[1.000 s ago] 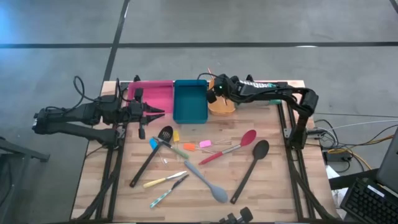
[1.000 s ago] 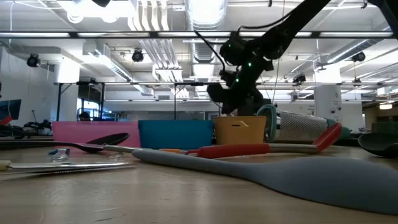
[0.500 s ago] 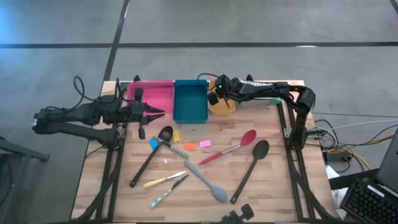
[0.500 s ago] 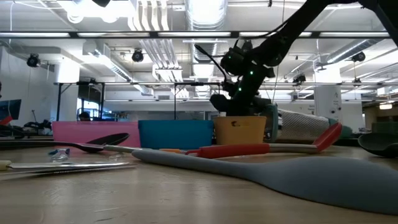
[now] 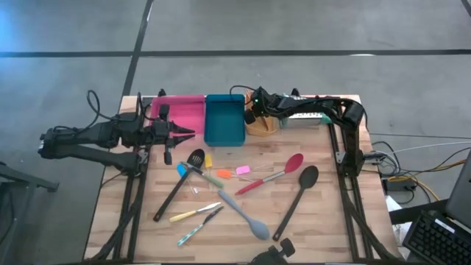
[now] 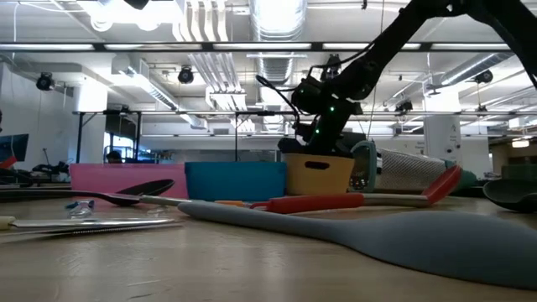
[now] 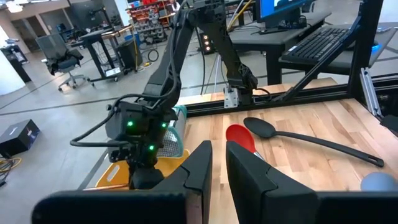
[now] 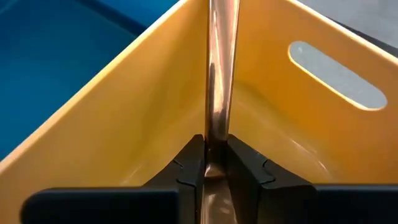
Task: Pick & Place Kitchen Items
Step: Put the gold knife into the yellow bin, then put the red spoon into the pink bin
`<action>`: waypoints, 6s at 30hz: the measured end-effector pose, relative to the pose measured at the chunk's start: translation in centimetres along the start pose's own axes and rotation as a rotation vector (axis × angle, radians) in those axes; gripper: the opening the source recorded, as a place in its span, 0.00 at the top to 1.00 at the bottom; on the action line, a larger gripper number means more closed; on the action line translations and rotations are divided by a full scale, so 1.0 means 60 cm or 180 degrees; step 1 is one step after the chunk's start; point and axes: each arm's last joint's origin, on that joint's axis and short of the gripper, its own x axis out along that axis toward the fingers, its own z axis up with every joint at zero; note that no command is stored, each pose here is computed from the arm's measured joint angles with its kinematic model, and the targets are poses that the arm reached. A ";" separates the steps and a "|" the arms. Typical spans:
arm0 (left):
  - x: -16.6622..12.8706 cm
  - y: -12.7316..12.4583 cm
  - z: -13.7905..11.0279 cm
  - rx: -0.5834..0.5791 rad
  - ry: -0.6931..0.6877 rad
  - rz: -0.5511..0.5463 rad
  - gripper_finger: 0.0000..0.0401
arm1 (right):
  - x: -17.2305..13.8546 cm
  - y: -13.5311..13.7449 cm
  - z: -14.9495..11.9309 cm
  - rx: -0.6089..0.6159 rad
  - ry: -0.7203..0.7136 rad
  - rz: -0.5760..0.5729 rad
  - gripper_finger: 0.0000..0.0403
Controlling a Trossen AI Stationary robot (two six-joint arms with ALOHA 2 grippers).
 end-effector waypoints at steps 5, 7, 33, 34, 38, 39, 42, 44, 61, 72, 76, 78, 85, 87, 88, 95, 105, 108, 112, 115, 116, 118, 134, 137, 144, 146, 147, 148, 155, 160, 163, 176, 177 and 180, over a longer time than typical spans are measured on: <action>0.000 0.000 0.000 0.0000 0.0003 0.0000 0.87 | -0.007 -0.001 0.005 -0.0127 0.0125 -0.0007 0.76; 0.000 0.000 0.000 -0.0001 0.0002 -0.0001 0.87 | -0.017 0.001 0.012 -0.0142 0.0139 -0.0009 0.73; 0.000 0.000 0.000 -0.0001 0.0004 -0.0001 0.87 | -0.252 0.038 0.060 -0.0403 -0.0325 0.0774 0.59; 0.000 0.000 0.000 0.0000 0.0004 -0.0002 0.87 | -0.265 0.042 0.056 -0.0455 -0.0327 0.0824 0.60; 0.000 0.000 0.000 0.0001 0.0003 -0.0002 0.87 | -0.321 0.064 0.038 -0.0643 -0.0341 0.1053 0.66; 0.000 0.000 0.000 0.0000 0.0005 -0.0001 0.87 | -0.333 0.070 0.030 -0.0706 -0.0311 0.1094 0.67; 0.000 0.000 0.000 0.0000 0.0004 -0.0001 0.87 | -0.370 0.084 0.009 -0.0876 -0.0249 0.1219 0.72; 0.000 0.000 0.000 0.0000 0.0005 -0.0002 0.87 | -0.395 0.091 -0.005 -0.0989 -0.0224 0.1309 0.75; 0.000 0.000 0.000 0.0000 0.0005 -0.0001 0.87 | -0.539 0.082 -0.108 -0.1624 -0.0033 0.1860 0.98; 0.000 0.000 0.000 0.0000 -0.0001 0.0001 0.87 | -0.566 0.042 -0.162 -0.1609 -0.0328 0.2327 0.98; 0.000 0.000 0.000 0.0083 -0.0007 0.0001 0.87 | -0.553 0.019 -0.188 -0.1648 -0.0446 0.2415 0.98; 0.001 0.000 0.000 0.0086 0.0005 0.0000 0.87 | -0.545 0.004 -0.203 -0.1652 -0.0448 0.2420 0.98; 0.003 -0.001 -0.001 0.0056 0.0021 -0.0005 0.87 | -0.527 -0.043 -0.245 -0.1610 -0.0610 0.2739 0.98; 0.004 -0.001 -0.001 0.0054 0.0011 -0.0003 0.87 | -0.525 -0.055 -0.254 -0.1585 -0.0709 0.2853 0.98; 0.005 -0.001 -0.001 0.0055 0.0014 -0.0004 0.87 | -0.523 -0.061 -0.258 -0.1567 -0.0746 0.2893 0.98; 0.006 -0.001 -0.004 0.0036 0.0092 0.0042 0.87 | -0.528 -0.092 -0.271 -0.1356 -0.0930 0.3057 0.98; -0.014 0.012 -0.007 -0.0458 0.0992 0.0637 0.84 | -0.524 -0.099 -0.277 -0.1340 -0.0939 0.3059 0.98; -0.014 0.010 -0.015 -0.0742 0.1411 0.0710 0.80 | -0.519 -0.098 -0.281 -0.1355 -0.0911 0.3039 0.98; -0.004 0.002 -0.044 -0.1012 0.2069 0.0784 0.72 | -0.510 -0.098 -0.288 -0.1384 -0.0859 0.3003 0.98; 0.011 -0.006 -0.056 -0.1004 0.2393 0.0540 0.68 | -0.507 -0.097 -0.290 -0.1395 -0.0839 0.2989 0.98; 0.018 -0.009 -0.057 -0.0965 0.2427 0.0422 0.67 | -0.506 -0.097 -0.290 -0.1398 -0.0835 0.2986 0.98; 0.034 -0.015 -0.059 -0.0828 0.2466 0.0148 0.66 | -0.506 -0.097 -0.291 -0.1405 -0.0840 0.2974 0.98; 0.147 -0.049 -0.112 0.0045 0.2960 -0.0532 0.66 | -0.503 -0.099 -0.287 -0.1407 -0.1042 0.2681 0.98; 0.166 -0.054 -0.116 0.0080 0.2869 -0.0587 0.66 | -0.503 -0.099 -0.287 -0.1407 -0.1042 0.2681 0.98; 0.202 -0.065 -0.111 -0.0110 0.2483 -0.0896 0.66 | -0.503 -0.099 -0.287 -0.1406 -0.1040 0.2680 0.98; 0.215 -0.069 -0.107 -0.0233 0.2232 -0.1033 0.66 | -0.503 -0.099 -0.287 -0.1405 -0.1042 0.2682 0.98; 0.223 -0.071 -0.104 -0.0308 0.2101 -0.1076 0.66 | -0.503 -0.099 -0.287 -0.1406 -0.1042 0.2681 0.98; 0.231 -0.073 -0.101 -0.0373 0.1977 -0.1104 0.66 | -0.503 -0.099 -0.287 -0.1405 -0.1042 0.2682 0.98; 0.299 -0.086 -0.102 -0.0621 0.1333 -0.1000 0.66 | -0.503 -0.099 -0.286 -0.1398 -0.1053 0.2688 0.98; 0.334 -0.094 -0.112 -0.0615 0.1484 -0.1012 0.66 | -0.504 -0.098 -0.286 -0.1383 -0.1050 0.2692 0.98; 0.337 -0.095 -0.109 -0.0514 0.1610 -0.1090 0.66 | -0.503 -0.097 -0.286 -0.1353 -0.1046 0.2701 0.98; 0.274 -0.076 -0.072 -0.0298 0.1291 -0.0830 0.66 | -0.465 -0.034 -0.284 -0.1606 -0.0860 0.2519 0.98; 0.270 -0.075 -0.072 -0.0291 0.1286 -0.0805 0.66 | -0.457 -0.027 -0.287 -0.1675 -0.0787 0.2464 0.98; 0.261 -0.073 -0.075 -0.0276 0.1288 -0.0748 0.66 | -0.438 -0.007 -0.292 -0.1793 -0.0607 0.2339 0.98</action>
